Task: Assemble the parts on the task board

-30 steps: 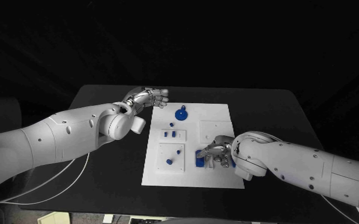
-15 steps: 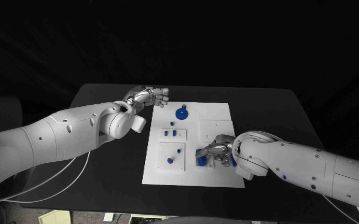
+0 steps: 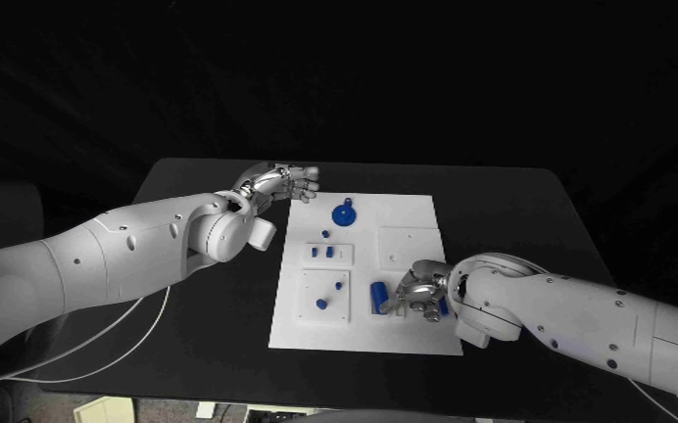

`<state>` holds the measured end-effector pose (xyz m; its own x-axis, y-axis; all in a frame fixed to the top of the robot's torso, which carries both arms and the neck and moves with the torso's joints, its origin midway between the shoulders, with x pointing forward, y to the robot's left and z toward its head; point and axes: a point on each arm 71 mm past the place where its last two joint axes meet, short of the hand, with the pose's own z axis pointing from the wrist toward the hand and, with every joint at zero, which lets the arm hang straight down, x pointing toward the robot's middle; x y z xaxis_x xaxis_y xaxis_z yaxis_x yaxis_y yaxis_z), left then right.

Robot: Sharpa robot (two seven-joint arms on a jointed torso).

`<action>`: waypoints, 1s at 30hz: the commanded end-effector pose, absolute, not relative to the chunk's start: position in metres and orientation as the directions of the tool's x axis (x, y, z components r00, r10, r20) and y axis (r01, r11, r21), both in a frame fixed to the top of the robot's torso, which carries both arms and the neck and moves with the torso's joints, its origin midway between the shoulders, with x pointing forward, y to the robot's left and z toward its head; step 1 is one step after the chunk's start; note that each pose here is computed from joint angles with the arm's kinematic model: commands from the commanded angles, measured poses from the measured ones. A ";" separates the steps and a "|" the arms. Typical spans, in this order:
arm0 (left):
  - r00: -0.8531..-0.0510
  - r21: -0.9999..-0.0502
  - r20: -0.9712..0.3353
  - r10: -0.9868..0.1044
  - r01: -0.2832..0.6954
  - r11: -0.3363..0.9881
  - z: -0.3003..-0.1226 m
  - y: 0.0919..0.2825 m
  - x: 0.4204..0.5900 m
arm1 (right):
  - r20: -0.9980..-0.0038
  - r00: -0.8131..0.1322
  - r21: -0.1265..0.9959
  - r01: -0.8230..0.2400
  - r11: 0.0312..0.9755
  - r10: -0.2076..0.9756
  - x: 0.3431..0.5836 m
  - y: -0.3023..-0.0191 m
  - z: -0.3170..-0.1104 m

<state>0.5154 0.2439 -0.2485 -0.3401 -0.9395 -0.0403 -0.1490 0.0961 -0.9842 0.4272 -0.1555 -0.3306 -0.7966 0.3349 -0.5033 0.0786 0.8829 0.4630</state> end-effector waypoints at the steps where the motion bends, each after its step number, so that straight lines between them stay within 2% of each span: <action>1: -0.352 -0.986 -0.028 -0.936 -0.145 0.084 -0.248 0.241 0.515 | -0.497 -0.810 0.469 0.051 0.882 0.311 0.425 -0.153 -0.332; 30: -0.360 -0.985 -0.024 -0.932 -0.153 0.085 -0.249 0.239 0.516 | -0.479 -0.845 0.437 0.006 0.899 0.238 0.421 -0.142 -0.336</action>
